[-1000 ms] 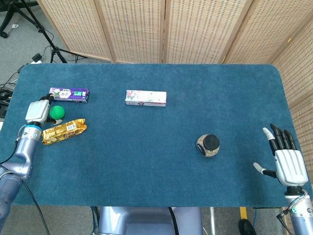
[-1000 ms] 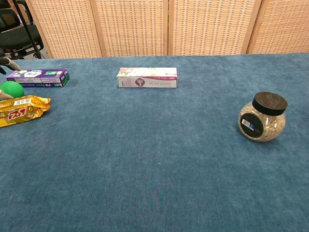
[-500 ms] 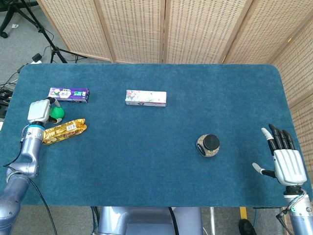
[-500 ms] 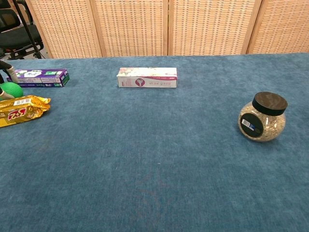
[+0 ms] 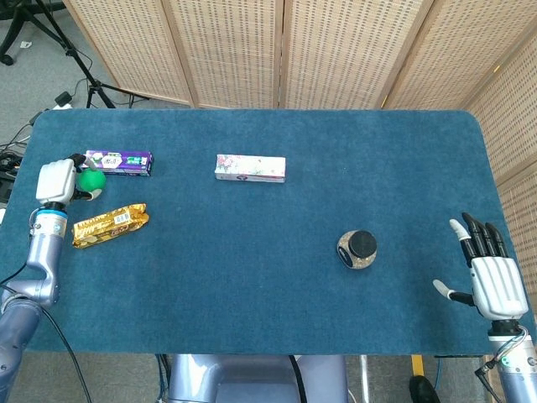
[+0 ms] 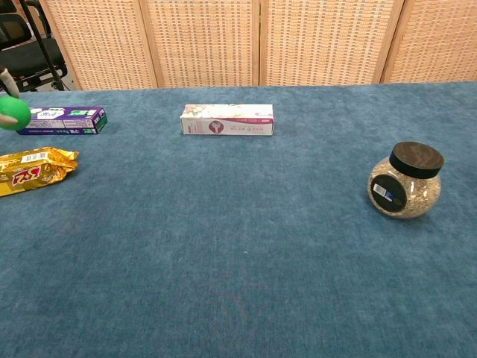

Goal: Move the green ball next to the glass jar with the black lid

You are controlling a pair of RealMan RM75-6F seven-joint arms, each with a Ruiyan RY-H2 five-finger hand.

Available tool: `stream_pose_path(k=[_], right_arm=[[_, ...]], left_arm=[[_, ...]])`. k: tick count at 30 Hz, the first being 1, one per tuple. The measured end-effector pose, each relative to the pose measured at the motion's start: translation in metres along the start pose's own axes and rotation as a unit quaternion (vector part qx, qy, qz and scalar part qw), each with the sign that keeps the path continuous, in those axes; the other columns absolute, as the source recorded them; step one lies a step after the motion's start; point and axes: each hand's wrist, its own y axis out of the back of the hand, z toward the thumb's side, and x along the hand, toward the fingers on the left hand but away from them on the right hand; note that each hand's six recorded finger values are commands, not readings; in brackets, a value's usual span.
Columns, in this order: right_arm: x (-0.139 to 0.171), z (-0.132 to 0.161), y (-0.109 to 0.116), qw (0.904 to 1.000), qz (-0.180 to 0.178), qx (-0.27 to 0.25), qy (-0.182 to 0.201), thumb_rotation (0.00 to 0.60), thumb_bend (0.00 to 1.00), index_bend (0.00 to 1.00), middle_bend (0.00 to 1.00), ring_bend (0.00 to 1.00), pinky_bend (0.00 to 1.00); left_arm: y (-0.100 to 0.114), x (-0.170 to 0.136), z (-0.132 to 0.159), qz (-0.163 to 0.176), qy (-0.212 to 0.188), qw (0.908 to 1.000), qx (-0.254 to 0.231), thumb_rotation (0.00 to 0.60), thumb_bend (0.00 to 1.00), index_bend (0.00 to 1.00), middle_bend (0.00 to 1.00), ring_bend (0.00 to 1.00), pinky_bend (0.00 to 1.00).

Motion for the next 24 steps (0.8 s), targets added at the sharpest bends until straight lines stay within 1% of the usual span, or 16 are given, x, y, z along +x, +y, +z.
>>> stream_pose_path(k=[2,5,8,9,11,12,14,15,18,20,22,24], right_arm=[[0.001,0.000,0.001,1.0000,-0.001,-0.003,0.000,0.600,0.00,0.00,0.00,0.00,0.00],[0.001,-0.001,0.003,1.0000,-0.002,-0.007,0.000,0.600,0.00,0.00,0.00,0.00,0.00],[0.002,-0.002,0.006,0.9999,-0.005,-0.013,-0.001,0.600,0.00,0.00,0.00,0.00,0.00],[0.002,-0.003,0.007,0.9999,-0.005,-0.014,-0.002,0.600,0.00,0.00,0.00,0.00,0.00],[0.002,-0.004,0.008,0.9998,-0.007,-0.016,-0.003,0.600,0.00,0.00,0.00,0.00,0.00],[0.002,-0.004,0.009,0.9998,-0.008,-0.018,-0.003,0.600,0.00,0.00,0.00,0.00,0.00],[0.002,-0.006,0.011,0.9997,-0.010,-0.023,-0.004,0.600,0.00,0.00,0.00,0.00,0.00],[0.003,-0.007,0.012,0.9996,-0.010,-0.026,-0.005,0.600,0.00,0.00,0.00,0.00,0.00],[0.003,-0.010,0.016,0.9993,-0.013,-0.035,-0.006,0.600,0.00,0.00,0.00,0.00,0.00],[0.004,-0.013,0.017,0.9992,-0.013,-0.038,-0.007,0.600,0.00,0.00,0.00,0.00,0.00],[0.004,-0.014,0.018,0.9991,-0.012,-0.039,-0.007,0.600,0.00,0.00,0.00,0.00,0.00],[0.005,-0.015,0.018,0.9991,-0.013,-0.040,-0.008,0.600,0.00,0.00,0.00,0.00,0.00]], left_arm=[[0.006,-0.001,0.006,0.012,-0.018,0.9998,-0.006,0.600,0.37,0.60,0.43,0.44,0.57],[0.017,-0.006,0.023,0.033,-0.061,0.9975,-0.014,0.600,0.36,0.60,0.43,0.44,0.57],[0.024,-0.016,0.055,0.050,-0.126,0.9904,-0.026,0.600,0.35,0.60,0.43,0.44,0.57],[0.024,-0.022,0.070,0.053,-0.153,0.9863,-0.033,0.600,0.35,0.60,0.43,0.44,0.57],[0.021,-0.033,0.094,0.047,-0.192,0.9793,-0.044,0.600,0.35,0.60,0.43,0.44,0.57],[0.017,-0.041,0.111,0.039,-0.219,0.9738,-0.050,0.600,0.34,0.60,0.43,0.44,0.57],[0.009,-0.056,0.139,0.025,-0.259,0.9641,-0.055,0.600,0.34,0.60,0.43,0.44,0.57],[0.004,-0.067,0.158,0.016,-0.281,0.9579,-0.057,0.600,0.34,0.60,0.43,0.44,0.57],[-0.009,-0.092,0.201,-0.003,-0.322,0.9454,-0.049,0.600,0.34,0.60,0.43,0.44,0.57],[-0.020,-0.103,0.223,-0.013,-0.338,0.9406,-0.031,0.600,0.33,0.60,0.43,0.44,0.57],[-0.038,-0.112,0.246,-0.033,-0.351,0.9359,-0.009,0.600,0.32,0.60,0.43,0.44,0.57],[-0.060,-0.121,0.269,-0.059,-0.360,0.9310,-0.003,0.600,0.32,0.60,0.43,0.44,0.57]])
